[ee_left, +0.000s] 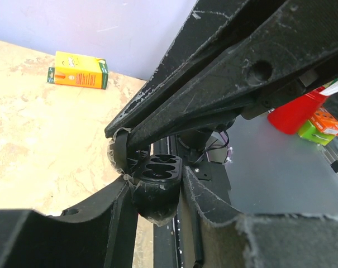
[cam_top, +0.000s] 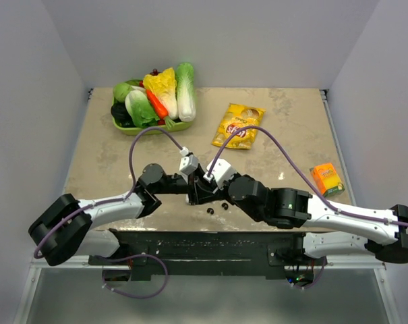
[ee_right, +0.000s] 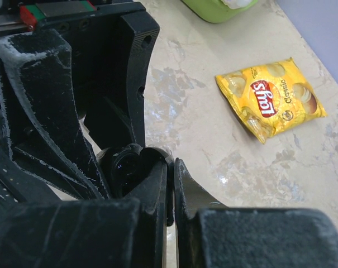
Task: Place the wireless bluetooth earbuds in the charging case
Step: Pass from the right arm to the left, then pick up the right earbud from the center of the board.
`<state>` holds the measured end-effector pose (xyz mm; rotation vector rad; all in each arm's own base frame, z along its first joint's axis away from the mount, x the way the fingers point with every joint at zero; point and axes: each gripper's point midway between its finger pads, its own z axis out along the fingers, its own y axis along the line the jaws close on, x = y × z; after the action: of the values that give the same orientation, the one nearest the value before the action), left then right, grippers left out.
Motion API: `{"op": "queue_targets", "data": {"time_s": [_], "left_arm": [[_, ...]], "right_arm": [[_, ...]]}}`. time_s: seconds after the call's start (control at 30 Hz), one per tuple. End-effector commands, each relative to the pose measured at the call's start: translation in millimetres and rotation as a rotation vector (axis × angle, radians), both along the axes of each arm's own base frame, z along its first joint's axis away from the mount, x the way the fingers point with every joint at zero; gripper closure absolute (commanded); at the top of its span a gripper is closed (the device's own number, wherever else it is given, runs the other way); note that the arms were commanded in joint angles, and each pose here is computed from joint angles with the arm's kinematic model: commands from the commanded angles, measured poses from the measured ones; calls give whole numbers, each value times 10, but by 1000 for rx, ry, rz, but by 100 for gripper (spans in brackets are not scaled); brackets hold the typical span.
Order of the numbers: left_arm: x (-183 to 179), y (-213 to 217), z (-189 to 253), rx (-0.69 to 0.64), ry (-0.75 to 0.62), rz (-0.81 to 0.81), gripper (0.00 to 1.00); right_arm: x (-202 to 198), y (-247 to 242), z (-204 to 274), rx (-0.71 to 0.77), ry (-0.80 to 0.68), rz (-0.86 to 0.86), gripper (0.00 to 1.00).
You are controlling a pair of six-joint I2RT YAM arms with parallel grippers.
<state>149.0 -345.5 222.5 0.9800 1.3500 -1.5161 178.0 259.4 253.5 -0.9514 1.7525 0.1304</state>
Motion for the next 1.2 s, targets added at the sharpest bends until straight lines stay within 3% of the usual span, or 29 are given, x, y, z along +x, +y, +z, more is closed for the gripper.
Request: {"op": "queue_targets", "data": {"time_s": [0.0,0.1,0.2,0.37,0.43,0.67,0.77,0.9,1.17], "left_arm": [[57,58,201,-111,-71,54,100],[47,127,228,-151,-86,90,100],[45,218,277,-195,-104,137,100],[52,381,331,-267,-119,223,100],[87,433,365,-291,-123,261,100],[54,709,316,-374,-140,411,100],[-64,764,324,-400,-214,424,100],[-250,774,350,-433,-281,397,100],[-385,933,462,-511,-334,404,100]], "right_arm": [[7,30,320,161,12,-51,99],[14,13,388,203,14,-75,90],[29,15,423,230,21,-96,76],[36,91,472,284,45,-105,43],[61,97,499,298,47,-118,38],[342,-292,527,517,88,-279,37],[502,-444,73,539,197,-327,38],[432,-374,-611,490,328,-329,41],[310,-225,-788,579,408,-274,43]]}}
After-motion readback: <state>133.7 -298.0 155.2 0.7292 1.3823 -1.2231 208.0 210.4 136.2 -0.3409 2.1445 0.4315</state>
